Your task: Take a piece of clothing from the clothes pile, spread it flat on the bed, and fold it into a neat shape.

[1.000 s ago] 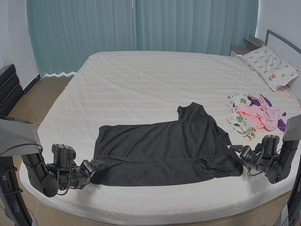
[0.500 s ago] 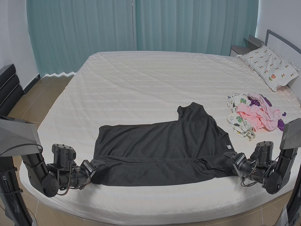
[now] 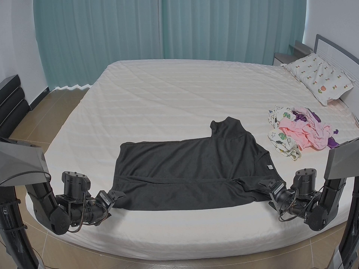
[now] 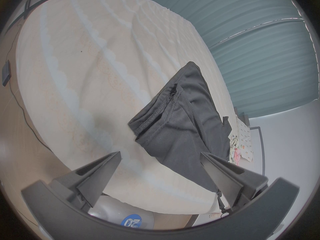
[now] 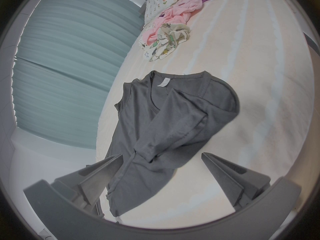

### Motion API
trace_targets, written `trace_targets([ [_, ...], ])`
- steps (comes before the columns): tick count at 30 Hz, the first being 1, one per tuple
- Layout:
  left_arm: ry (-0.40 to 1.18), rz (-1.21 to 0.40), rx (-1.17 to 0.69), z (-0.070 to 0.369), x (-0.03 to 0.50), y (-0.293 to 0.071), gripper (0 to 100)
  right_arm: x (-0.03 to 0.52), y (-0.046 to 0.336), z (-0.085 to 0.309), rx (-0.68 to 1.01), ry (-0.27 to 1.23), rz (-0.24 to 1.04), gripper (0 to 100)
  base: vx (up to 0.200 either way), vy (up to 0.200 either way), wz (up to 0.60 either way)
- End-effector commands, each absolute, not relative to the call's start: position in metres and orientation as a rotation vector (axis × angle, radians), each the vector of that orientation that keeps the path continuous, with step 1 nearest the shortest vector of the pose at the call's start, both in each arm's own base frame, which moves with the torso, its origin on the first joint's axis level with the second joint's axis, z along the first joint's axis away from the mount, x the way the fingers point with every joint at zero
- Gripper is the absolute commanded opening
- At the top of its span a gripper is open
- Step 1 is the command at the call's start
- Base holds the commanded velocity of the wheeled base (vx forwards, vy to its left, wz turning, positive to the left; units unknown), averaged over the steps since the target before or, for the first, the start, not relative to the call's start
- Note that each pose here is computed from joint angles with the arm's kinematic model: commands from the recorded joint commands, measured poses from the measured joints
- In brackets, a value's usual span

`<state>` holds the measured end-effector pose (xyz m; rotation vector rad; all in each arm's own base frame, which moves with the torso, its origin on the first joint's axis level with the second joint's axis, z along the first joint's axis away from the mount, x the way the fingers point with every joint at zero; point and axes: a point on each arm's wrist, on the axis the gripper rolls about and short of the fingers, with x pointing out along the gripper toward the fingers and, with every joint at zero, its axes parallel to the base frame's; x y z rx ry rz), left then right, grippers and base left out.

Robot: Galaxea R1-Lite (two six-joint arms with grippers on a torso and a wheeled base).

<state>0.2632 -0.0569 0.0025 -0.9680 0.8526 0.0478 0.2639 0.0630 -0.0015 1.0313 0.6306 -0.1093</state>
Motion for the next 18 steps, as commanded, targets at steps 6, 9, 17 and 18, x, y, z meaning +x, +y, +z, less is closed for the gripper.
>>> trace_targets([
  [6, 0.855, 0.047, -0.968, 0.002, 0.263, -0.057, 100, 0.289, 0.072, -0.002, 1.044, 0.571, -0.075, 100, 0.000, 0.000, 0.00],
  [9, 0.855, 0.046, -0.966, 0.002, 0.263, -0.057, 100, 0.294, 0.074, -0.001, 1.046, 0.560, -0.066, 100, 0.000, 0.000, 0.00],
  [17, 0.853, 0.046, -0.966, 0.002, 0.263, -0.057, 100, 0.300, 0.080, -0.005, 1.072, 0.556, -0.056, 100, 0.000, 0.000, 0.00],
  [18, 0.853, 0.046, -0.966, 0.002, 0.263, -0.057, 100, 0.301, 0.080, -0.005, 1.078, 0.552, -0.058, 100, 0.000, 0.000, 0.00],
])
